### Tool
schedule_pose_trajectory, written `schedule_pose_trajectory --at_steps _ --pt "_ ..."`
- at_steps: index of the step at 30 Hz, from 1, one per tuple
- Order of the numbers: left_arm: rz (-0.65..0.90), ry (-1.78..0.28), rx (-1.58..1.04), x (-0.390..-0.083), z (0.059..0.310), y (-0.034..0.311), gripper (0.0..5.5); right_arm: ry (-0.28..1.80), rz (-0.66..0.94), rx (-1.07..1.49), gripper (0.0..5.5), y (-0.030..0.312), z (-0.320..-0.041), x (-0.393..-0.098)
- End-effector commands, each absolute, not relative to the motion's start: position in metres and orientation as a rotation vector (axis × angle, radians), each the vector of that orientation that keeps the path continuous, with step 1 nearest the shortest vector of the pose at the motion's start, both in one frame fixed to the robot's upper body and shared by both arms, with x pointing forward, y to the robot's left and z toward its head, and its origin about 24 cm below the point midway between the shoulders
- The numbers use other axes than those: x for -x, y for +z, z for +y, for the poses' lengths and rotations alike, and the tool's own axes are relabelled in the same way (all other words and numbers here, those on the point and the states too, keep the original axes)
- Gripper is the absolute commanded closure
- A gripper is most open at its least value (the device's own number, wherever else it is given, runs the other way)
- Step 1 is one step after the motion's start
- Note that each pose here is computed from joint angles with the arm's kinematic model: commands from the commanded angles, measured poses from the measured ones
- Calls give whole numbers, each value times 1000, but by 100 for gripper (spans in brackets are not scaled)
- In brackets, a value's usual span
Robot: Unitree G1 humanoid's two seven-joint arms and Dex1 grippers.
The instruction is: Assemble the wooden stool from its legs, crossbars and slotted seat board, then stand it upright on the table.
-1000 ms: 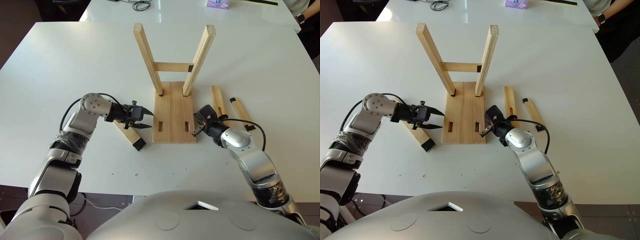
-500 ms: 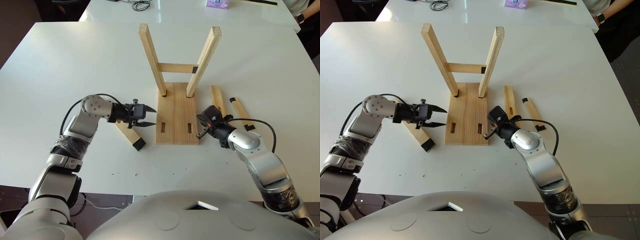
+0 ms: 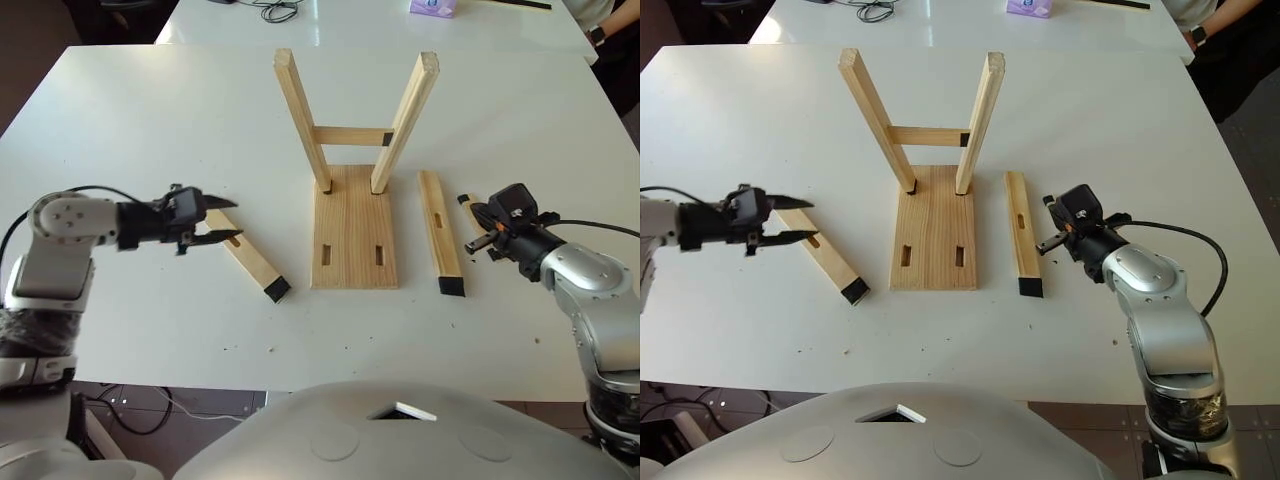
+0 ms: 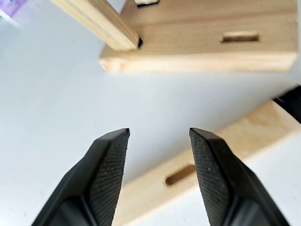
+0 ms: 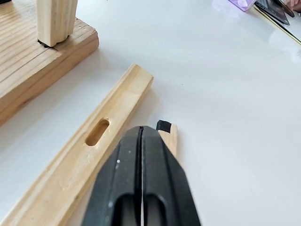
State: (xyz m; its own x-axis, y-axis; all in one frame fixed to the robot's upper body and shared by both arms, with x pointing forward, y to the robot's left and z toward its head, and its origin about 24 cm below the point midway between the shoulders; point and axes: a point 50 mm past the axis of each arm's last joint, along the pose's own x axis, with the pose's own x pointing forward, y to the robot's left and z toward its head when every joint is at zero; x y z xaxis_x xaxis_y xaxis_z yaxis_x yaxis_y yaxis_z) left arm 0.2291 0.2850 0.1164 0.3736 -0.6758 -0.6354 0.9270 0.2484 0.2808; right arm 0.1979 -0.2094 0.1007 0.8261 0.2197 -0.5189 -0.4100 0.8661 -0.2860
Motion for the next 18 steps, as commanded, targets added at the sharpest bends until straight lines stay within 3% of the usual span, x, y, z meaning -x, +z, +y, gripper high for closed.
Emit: schedule_pose_trajectory --at_steps 1,7,12,18 --pt "510 -1043 -734 -230 315 121 313 329 491 398 550 101 -214 -193" --pt "521 -857 -804 -254 316 90 313 360 473 405 550 103 -211 -200" --pt "601 -820 -891 -251 326 63 313 386 467 415 550 104 -211 -204" --pt "597 -700 -940 -268 335 56 313 402 471 407 550 101 -208 -203"
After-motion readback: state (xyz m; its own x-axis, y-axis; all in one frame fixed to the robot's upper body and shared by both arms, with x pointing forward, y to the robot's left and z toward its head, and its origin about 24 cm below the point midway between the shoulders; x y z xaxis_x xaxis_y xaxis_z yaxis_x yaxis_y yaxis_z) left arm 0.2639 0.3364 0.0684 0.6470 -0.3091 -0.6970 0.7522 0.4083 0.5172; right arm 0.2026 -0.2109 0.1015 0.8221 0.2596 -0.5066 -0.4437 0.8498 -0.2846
